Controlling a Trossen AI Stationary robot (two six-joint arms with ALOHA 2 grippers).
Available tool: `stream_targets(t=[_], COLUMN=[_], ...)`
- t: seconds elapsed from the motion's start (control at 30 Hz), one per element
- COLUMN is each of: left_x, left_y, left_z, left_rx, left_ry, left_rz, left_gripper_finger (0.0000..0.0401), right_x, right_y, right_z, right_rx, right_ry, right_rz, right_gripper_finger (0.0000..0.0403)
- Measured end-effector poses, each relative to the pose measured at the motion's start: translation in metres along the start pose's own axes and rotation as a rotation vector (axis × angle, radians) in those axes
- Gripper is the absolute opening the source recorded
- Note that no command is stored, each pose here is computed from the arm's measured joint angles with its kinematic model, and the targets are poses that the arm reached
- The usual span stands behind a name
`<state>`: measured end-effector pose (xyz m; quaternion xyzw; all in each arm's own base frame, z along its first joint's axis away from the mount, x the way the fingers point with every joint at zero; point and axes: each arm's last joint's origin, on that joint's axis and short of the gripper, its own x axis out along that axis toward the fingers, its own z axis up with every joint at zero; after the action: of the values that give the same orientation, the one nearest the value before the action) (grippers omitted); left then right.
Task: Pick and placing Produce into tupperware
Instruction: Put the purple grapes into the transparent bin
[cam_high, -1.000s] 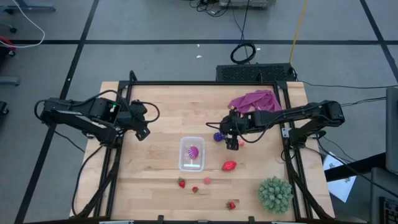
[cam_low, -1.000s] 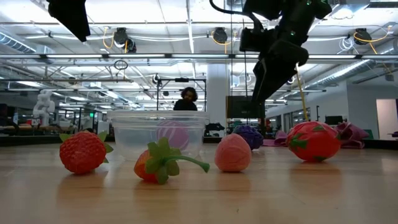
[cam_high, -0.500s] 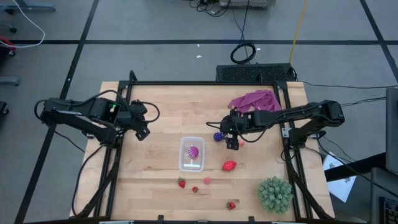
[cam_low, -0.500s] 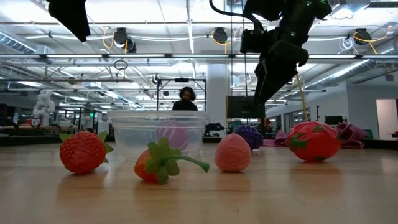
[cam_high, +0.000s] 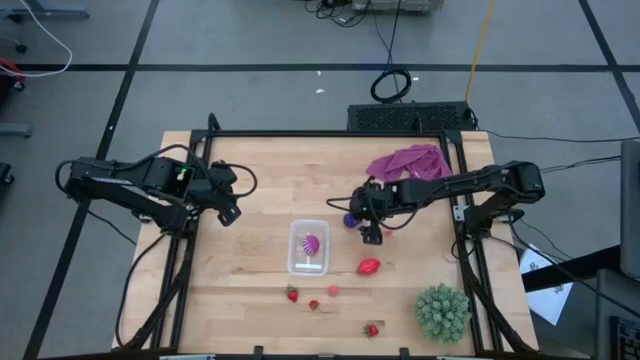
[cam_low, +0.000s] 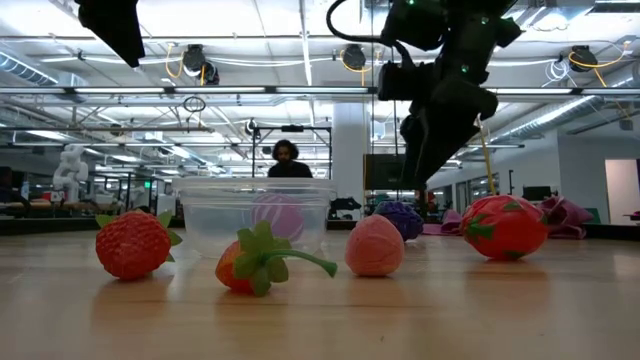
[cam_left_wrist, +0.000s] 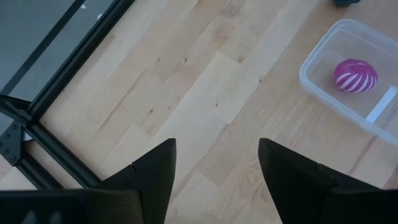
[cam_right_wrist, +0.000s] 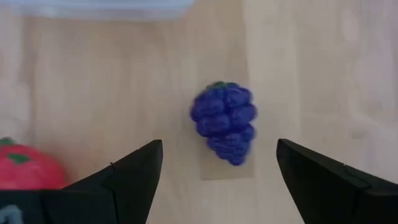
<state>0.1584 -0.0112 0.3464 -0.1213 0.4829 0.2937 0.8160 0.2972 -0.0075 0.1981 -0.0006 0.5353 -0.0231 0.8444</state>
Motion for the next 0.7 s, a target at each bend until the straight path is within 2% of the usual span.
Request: stream_targets(t=[0.1, 0.7], left_x=[0.0, 0.0], left_y=[0.0, 0.0], left_z=[0.0, 0.0], left_rx=[0.0, 0.005], left_ry=[0.0, 0.003], left_rz=[0.0, -0.004], left_gripper_finger=[0.0232, 0.0232], right_x=[0.002, 0.032], right_y=[-0.002, -0.012], right_z=[0.002, 0.002], right_rx=[-0.009, -0.065], right_ry=[-0.017, 0.027], right_rz=[0.031, 0.019], right_gripper_finger=[0.0307, 0.0307])
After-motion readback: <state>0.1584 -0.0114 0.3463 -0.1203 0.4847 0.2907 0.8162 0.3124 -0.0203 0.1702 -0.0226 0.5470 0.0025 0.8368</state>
